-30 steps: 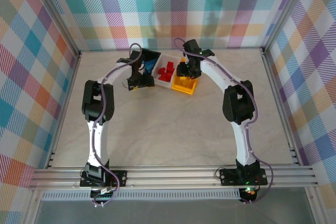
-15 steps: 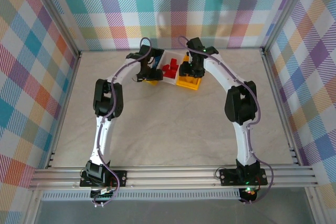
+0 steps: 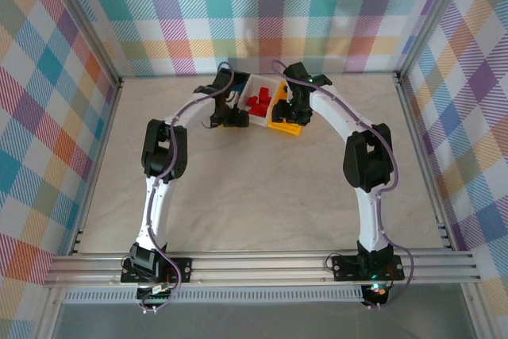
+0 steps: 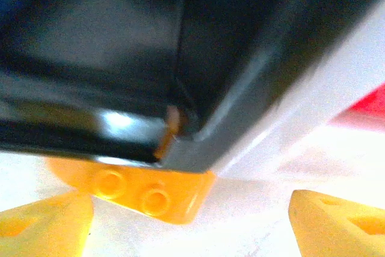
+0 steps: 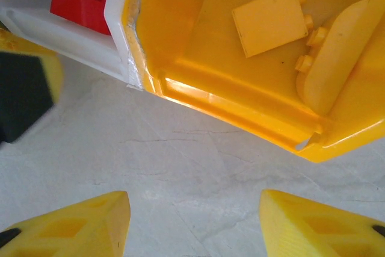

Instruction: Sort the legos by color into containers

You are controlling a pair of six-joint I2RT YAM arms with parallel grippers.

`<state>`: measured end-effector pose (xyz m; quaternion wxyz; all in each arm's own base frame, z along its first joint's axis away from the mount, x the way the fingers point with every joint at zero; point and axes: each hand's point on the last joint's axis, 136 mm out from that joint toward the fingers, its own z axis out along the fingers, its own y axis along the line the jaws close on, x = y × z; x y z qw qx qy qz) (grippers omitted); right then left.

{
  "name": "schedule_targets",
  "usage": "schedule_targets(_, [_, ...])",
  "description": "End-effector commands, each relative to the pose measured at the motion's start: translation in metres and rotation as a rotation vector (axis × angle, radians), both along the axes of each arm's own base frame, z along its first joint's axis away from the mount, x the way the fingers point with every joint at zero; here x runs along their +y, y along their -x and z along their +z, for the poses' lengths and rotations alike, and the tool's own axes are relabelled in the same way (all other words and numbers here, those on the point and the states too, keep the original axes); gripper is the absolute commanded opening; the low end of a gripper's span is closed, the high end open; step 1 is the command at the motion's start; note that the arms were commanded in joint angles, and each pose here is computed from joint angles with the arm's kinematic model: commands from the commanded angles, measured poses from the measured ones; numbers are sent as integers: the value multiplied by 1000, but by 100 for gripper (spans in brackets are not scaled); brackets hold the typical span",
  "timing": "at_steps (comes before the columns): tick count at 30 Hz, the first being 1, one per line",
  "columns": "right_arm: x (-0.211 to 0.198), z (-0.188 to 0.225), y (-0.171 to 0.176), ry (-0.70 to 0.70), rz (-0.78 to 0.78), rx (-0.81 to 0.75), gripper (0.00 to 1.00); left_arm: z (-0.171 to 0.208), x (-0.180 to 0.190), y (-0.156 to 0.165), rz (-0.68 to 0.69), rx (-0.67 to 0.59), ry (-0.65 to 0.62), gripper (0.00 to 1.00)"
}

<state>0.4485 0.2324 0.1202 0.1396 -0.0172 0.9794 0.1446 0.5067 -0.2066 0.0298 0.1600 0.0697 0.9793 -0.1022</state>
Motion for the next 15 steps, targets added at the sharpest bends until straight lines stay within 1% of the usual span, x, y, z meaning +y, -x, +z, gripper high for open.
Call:
schedule_targets(1, [1, 18, 5, -33, -6, -8, 59, -18, -27, 50, -71, 130, 11, 84])
schedule_targets(4, [1, 18, 8, -33, -1, -9, 59, -18, -37, 76, -79, 148, 22, 84])
schedule_targets(7, [3, 19, 14, -47, 12, -15, 59, -13, -26, 88, -22, 140, 5, 84])
schedule_targets(9, [5, 14, 20, -51, 21, -3, 59, -12, -7, 85, 44, 127, -45, 85])
schedule_targets(11, [5, 11, 25, -60, 22, 12, 59, -13, 10, 76, 96, 121, -75, 89])
schedule_targets(15, [4, 11, 33, -68, 21, 21, 59, -17, 26, 46, 107, 72, -120, 92])
